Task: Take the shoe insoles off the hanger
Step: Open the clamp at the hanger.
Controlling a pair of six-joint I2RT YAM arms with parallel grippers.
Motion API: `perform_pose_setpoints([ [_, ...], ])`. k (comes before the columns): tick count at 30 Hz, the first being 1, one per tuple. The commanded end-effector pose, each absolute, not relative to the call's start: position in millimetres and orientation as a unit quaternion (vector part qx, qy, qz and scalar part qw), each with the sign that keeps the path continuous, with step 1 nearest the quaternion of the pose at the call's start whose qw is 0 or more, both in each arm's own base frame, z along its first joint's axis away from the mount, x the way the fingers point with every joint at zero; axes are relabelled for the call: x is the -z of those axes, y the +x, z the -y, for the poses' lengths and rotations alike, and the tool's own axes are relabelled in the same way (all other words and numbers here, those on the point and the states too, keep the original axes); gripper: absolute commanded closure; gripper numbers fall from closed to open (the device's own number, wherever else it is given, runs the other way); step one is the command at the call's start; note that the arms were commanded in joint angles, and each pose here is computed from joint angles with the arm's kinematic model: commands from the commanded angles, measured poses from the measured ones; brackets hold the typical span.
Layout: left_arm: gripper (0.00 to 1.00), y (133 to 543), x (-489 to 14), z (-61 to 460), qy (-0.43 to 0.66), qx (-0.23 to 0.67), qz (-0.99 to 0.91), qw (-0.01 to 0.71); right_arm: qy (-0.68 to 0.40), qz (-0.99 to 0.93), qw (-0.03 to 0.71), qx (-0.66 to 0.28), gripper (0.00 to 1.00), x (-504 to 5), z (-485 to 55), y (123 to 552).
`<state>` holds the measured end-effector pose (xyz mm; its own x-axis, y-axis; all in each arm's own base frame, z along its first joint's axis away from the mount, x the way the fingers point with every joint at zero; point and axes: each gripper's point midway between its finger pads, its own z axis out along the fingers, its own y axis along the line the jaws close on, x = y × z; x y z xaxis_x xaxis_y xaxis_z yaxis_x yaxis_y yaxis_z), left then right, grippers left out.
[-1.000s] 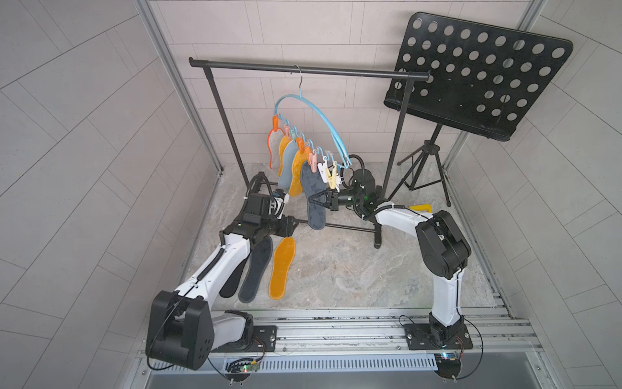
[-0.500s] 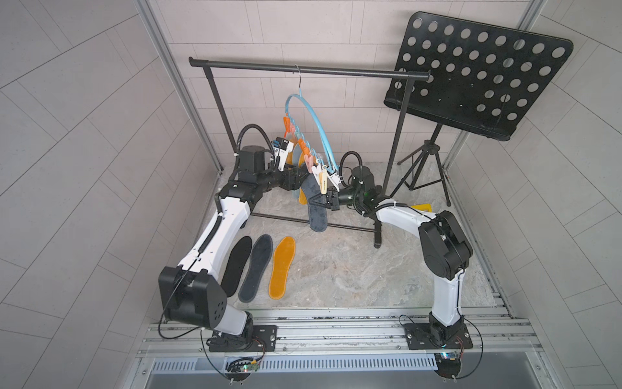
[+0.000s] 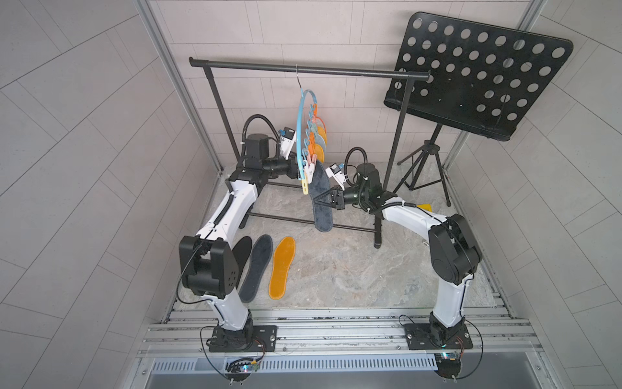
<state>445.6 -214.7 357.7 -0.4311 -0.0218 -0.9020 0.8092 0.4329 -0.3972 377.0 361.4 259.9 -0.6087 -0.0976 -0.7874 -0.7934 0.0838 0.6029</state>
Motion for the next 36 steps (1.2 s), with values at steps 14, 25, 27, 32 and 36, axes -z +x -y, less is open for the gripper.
perform_pose_setpoints([
  [14,0.49,442.4,-416.0,226.1,0.304,0.516,-0.633,0.49,-0.357,-0.664,0.254,-0.606,0.99,-257.6,-369.1,348.9],
  [25,0.97,451.2,-407.7,220.7,0.279,0.5,-0.654,0.495,-0.356,-0.67,0.252,-0.601,0.99,-254.5,-369.7,348.7],
  [27,1.0,452.5,-407.4,220.0,0.277,0.496,-0.656,0.496,-0.356,-0.673,0.251,-0.597,0.99,-253.1,-368.7,347.9],
  [32,1.0,457.4,-403.2,215.1,0.269,0.484,-0.666,0.5,-0.35,-0.705,0.238,-0.569,0.99,-238.1,-362.4,344.1],
  [36,1.0,463.3,-398.0,207.5,0.258,0.471,-0.677,0.502,-0.311,-0.753,0.206,-0.543,0.98,-213.3,-355.8,328.0],
])
